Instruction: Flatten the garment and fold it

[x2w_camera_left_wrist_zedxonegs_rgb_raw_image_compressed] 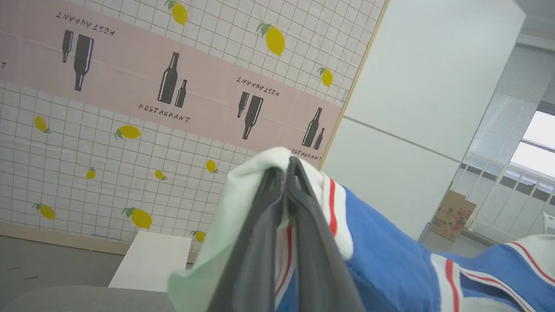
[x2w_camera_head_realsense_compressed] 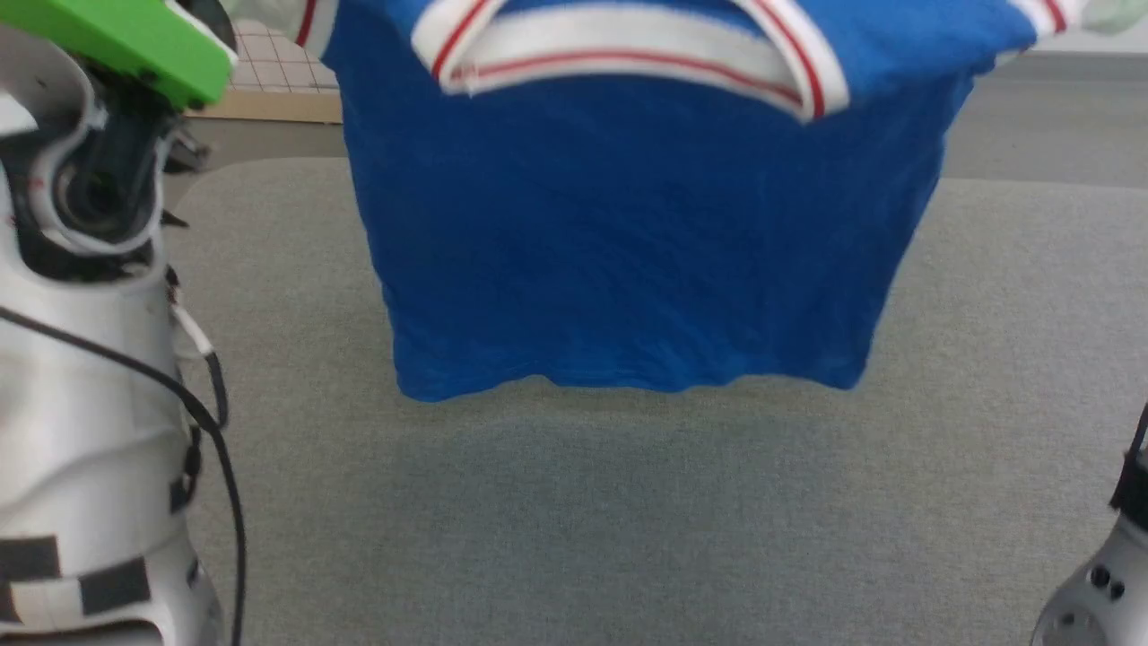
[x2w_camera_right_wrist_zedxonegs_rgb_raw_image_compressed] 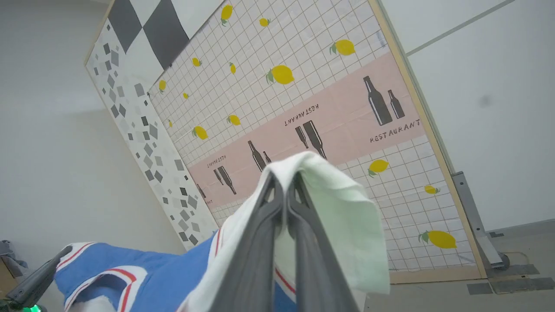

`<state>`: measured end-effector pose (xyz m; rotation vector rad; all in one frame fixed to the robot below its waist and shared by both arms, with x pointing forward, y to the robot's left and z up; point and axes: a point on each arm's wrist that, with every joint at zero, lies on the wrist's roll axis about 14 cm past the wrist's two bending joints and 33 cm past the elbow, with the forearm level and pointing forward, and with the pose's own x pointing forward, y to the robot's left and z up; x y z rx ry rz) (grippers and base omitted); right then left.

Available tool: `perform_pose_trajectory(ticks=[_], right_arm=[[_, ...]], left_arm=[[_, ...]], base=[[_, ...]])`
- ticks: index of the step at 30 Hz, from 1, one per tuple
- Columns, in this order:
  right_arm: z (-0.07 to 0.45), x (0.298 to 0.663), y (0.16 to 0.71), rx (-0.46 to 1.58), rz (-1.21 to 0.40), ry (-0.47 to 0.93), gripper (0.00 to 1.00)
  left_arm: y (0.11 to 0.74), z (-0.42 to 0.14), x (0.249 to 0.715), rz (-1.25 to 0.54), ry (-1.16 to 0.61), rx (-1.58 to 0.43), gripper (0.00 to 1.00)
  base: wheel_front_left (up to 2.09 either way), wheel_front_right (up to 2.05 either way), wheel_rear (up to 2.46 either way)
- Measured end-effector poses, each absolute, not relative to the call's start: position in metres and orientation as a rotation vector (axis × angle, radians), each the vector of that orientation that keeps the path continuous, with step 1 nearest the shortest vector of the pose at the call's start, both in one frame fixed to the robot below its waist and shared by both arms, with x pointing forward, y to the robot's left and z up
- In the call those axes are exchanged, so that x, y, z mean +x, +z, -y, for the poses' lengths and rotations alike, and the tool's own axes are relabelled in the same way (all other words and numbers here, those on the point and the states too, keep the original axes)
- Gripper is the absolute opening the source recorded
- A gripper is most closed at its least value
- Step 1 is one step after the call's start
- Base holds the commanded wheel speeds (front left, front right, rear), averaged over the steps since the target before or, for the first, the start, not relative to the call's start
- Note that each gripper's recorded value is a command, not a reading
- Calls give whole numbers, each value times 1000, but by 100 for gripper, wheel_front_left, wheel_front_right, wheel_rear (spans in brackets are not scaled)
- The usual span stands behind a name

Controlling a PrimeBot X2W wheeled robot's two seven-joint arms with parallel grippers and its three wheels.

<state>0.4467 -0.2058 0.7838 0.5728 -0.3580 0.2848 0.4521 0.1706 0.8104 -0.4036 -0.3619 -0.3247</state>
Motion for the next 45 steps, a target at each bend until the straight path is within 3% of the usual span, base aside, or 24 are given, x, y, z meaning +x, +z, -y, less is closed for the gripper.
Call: perform_pose_trajectory(ticks=[14, 18, 19, 23, 30, 38, 45], right_arm=[[192, 549, 805, 600, 297, 253, 0], [181, 617, 823, 538, 370, 204, 0], [180, 640, 821, 516, 390, 178, 0], [178, 670, 802, 521, 386, 152, 0], [169, 712, 734, 541, 283, 128, 0], [155, 715, 659, 587, 152, 132, 0], [156, 662, 602, 616, 40, 155, 0]], left_arm=[[779, -188, 546, 195, -243, -336, 0], [792, -201, 611, 299, -156, -203, 0], [800, -201, 632, 369, -136, -169, 0], [795, -202, 658, 453, -111, -172, 0], [725, -204, 700, 408, -107, -232, 0], [647, -199, 700, 284, -136, -325, 0], [577, -185, 642, 120, -171, -420, 0]], base=[[0, 0, 0], [0, 0, 0], [0, 0, 0], [0, 0, 0], [0, 0, 0], [0, 0, 0], [0, 0, 0]])
